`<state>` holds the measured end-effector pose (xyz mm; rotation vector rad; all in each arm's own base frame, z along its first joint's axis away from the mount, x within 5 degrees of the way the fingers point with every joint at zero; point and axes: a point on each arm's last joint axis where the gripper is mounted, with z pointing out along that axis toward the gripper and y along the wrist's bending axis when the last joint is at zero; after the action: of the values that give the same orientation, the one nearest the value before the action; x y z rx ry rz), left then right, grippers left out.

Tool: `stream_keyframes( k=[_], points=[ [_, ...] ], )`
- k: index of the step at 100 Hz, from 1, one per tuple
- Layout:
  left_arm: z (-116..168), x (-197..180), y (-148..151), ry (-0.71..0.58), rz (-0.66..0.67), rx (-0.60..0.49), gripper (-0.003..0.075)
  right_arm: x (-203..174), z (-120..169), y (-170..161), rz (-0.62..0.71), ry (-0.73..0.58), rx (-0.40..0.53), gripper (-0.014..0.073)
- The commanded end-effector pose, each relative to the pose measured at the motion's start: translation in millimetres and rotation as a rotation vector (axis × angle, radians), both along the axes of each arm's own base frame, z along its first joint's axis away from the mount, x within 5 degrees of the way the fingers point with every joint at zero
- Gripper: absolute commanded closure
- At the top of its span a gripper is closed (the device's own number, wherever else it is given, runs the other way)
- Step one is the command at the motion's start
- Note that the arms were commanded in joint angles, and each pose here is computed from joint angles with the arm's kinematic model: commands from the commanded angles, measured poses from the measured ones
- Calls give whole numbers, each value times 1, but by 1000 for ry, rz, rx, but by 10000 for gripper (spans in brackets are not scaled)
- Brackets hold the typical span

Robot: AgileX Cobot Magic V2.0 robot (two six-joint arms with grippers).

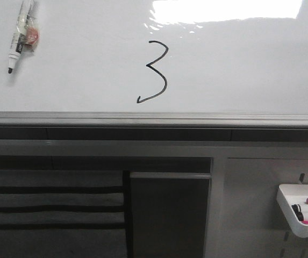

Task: Write number 3 on whiteboard

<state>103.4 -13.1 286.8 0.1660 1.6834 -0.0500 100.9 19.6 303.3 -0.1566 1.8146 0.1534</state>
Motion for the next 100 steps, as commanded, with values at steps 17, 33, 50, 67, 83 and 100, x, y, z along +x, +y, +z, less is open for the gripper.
stream_keyframes(
  k=[17, 33, 50, 67, 83, 100],
  points=[
    [16, 1, 2, -94, 27, -31, 741, 1, 16, -1, -13, -107, 13, 664],
    [7, -22, 5, -175, 33, -39, 741, 1, 16, -1, -13, -107, 13, 664],
    [-11, -42, 7, -257, 41, -48, 741, 1, 16, -1, -13, -107, 13, 664],
    [-29, -50, 9, -290, 49, -62, 741, 1, 16, -1, -13, -107, 13, 664],
    [-42, -54, 9, -314, 51, -44, 741, 1, 16, -1, -13, -107, 13, 664],
    [-50, -55, 9, -316, 48, -80, 741, 1, 16, -1, -13, -107, 13, 664]
  ],
)
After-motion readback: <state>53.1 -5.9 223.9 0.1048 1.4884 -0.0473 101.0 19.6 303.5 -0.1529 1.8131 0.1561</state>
